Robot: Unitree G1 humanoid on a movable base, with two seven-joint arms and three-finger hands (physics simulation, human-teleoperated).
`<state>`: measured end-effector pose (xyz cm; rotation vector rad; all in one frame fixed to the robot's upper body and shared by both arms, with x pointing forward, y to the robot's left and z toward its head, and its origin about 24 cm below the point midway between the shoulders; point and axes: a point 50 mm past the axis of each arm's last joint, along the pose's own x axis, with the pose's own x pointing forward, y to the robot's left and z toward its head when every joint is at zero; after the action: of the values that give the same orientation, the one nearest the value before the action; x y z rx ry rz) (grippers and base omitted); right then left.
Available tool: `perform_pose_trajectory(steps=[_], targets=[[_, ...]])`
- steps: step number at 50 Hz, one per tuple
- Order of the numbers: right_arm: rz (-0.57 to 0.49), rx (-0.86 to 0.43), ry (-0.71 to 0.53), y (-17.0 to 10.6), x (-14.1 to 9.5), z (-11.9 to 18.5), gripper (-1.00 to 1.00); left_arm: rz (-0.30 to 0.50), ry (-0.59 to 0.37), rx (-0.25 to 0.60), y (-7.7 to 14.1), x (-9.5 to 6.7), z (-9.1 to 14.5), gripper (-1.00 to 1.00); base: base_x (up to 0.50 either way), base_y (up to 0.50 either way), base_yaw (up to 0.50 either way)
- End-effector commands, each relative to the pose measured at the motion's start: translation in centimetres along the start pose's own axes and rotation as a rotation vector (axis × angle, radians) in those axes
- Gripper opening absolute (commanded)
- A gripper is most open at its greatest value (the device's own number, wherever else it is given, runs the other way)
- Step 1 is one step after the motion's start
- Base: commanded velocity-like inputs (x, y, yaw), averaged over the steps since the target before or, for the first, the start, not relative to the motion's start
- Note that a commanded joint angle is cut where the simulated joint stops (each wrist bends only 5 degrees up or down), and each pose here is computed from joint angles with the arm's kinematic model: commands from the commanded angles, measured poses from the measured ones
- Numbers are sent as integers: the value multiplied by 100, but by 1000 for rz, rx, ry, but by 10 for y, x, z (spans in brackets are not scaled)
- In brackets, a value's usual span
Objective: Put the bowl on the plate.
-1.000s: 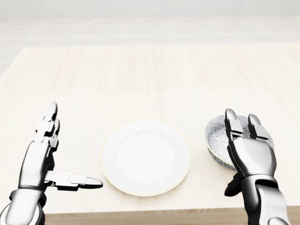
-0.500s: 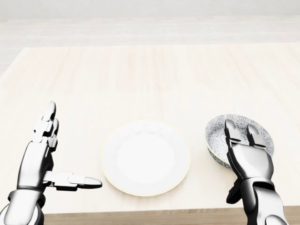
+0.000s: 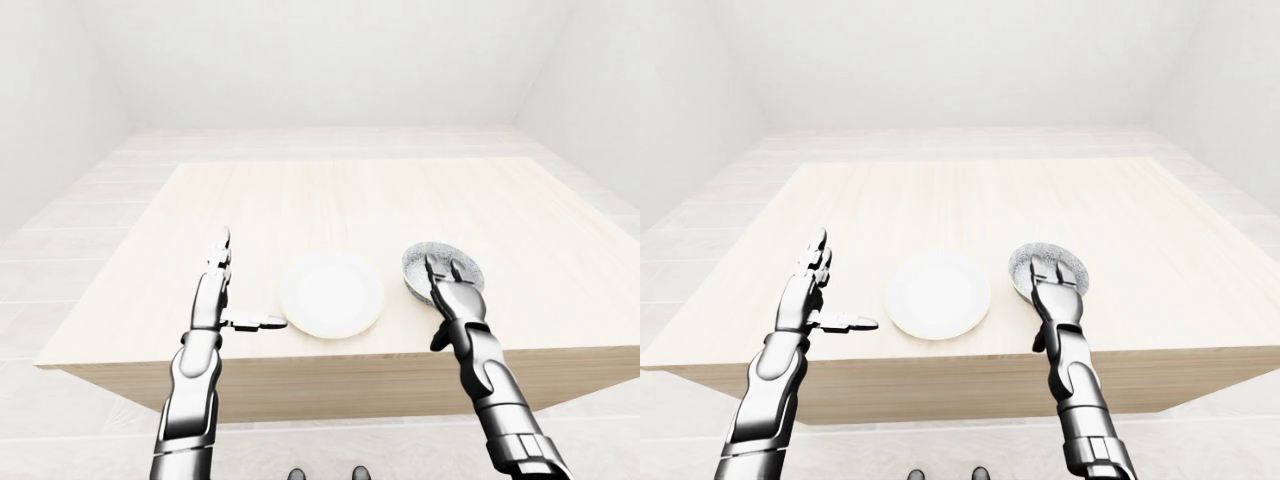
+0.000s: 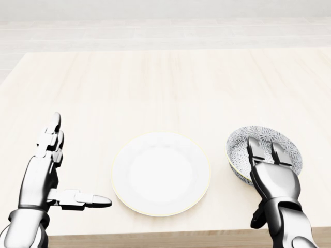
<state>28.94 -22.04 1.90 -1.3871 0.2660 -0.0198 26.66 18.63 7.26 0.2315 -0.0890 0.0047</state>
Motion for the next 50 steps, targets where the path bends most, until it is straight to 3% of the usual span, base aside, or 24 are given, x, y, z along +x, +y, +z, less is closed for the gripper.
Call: perform_pose_trajectory(steps=[1,27,28,29,30,38,40,50], targets=[[10,-7,-4,1,0,1,100,1,1,0,0,1,-1,100,0,0,0],[11,-22,-8,-2,-3,1,100,3,-1,4,1,0,0,100,0,0,0],[11,-23,-9,-2,-3,1,80,3,-1,4,1,0,0,100,0,0,0],[9,-21,-9,-3,-3,1,44,3,0,4,1,0,-1,100,0,0,0],[7,-21,-8,-3,-3,1,30,3,-1,5,1,1,-1,100,0,0,0],[7,-21,-4,-3,-2,0,27,4,0,4,1,1,-1,100,0,0,0],[9,-22,-4,-3,-2,0,15,5,-1,4,1,1,-1,100,0,0,0],[9,-26,-6,-3,-3,0,15,6,0,5,1,1,-2,100,0,0,0]])
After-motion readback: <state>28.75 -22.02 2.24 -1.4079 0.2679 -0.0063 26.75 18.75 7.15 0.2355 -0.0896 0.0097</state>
